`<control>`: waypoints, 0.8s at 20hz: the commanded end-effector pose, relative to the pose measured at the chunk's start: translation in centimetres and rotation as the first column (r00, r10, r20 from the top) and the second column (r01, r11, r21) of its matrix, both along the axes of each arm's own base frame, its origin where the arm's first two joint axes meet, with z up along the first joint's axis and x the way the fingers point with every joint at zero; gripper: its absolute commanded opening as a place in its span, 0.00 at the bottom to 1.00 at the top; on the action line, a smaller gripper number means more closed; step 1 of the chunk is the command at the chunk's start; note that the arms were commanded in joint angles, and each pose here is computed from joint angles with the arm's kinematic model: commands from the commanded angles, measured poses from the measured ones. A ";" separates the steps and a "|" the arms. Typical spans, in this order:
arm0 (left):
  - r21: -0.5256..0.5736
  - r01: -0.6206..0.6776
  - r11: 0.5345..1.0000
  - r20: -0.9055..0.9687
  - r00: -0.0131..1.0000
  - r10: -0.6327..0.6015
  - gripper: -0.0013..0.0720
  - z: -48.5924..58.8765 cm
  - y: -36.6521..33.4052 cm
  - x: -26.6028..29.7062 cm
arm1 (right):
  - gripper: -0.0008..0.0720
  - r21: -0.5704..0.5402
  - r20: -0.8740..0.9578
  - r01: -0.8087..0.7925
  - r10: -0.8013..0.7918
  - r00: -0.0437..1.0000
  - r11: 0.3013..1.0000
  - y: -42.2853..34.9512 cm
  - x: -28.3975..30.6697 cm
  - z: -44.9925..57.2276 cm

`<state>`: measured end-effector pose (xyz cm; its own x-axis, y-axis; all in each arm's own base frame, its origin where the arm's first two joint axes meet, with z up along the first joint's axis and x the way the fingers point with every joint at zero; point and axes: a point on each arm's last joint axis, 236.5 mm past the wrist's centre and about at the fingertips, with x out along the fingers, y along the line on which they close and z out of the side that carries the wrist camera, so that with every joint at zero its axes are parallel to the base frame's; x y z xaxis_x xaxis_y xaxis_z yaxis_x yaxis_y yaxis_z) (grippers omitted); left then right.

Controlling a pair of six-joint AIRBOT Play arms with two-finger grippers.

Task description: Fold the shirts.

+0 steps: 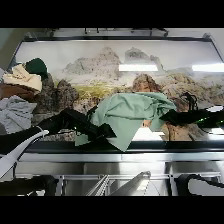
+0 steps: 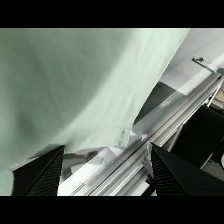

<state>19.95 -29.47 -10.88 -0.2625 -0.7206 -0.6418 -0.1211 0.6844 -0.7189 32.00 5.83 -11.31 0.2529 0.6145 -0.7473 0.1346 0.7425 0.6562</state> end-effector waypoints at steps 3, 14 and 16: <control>0.004 0.046 0.999 0.025 0.999 -0.046 0.82 -0.9 -2.1 2.0 | 0.58 0.020 0.013 0.031 -0.031 0.999 0.999 0.2 0.7 0.3; -0.172 0.159 0.972 0.290 0.951 -0.104 0.04 10.8 -5.6 10.6 | 0.05 0.162 0.388 -0.114 0.043 0.921 0.980 3.0 4.1 15.9; -0.227 0.186 0.956 0.439 0.896 -0.070 0.04 18.8 -4.2 11.9 | 0.05 0.162 0.624 -0.115 -0.011 0.781 0.980 2.3 5.1 26.4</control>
